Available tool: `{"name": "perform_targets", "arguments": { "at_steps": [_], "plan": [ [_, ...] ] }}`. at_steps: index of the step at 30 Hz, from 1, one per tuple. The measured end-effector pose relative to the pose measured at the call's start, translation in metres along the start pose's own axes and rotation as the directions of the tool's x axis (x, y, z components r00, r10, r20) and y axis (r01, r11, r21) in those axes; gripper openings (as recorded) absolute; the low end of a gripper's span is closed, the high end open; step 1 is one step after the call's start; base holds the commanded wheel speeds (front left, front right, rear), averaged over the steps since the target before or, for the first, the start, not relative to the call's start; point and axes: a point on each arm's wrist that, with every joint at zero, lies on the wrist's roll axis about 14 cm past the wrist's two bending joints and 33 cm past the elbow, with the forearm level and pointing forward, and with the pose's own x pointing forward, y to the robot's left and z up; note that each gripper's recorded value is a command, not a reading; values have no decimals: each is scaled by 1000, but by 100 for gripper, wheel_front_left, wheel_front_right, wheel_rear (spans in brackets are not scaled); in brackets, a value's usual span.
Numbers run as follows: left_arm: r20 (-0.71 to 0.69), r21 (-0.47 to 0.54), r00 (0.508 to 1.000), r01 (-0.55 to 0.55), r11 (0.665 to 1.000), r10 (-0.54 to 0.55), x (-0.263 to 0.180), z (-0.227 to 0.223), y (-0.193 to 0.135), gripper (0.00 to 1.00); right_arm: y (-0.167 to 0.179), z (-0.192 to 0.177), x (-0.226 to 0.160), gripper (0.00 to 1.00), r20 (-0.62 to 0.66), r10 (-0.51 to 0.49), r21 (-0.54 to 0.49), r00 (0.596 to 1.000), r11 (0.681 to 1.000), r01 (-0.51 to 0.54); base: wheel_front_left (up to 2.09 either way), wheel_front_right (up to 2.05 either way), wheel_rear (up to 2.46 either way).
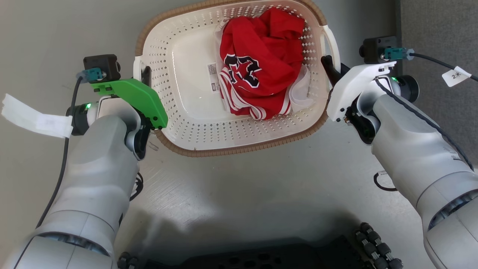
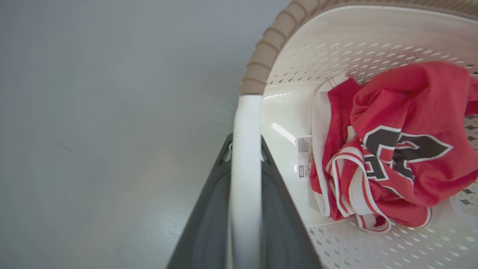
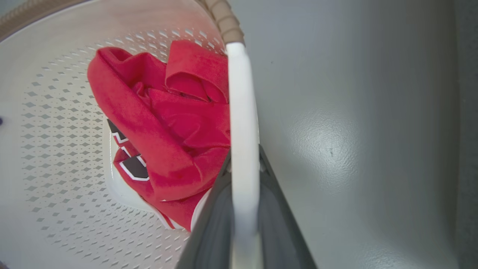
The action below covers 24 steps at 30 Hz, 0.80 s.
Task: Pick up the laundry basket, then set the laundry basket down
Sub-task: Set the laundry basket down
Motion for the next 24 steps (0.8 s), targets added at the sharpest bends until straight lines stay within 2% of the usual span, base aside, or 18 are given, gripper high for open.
{"name": "perform_targets", "arguments": {
  "at_steps": [24],
  "plan": [
    [-28,20,1000,9,1000,-8,5,-14,4,0,-2,-16,6,0,-58,-8,18,998,1000,9,0,0,0]
  ]
}}
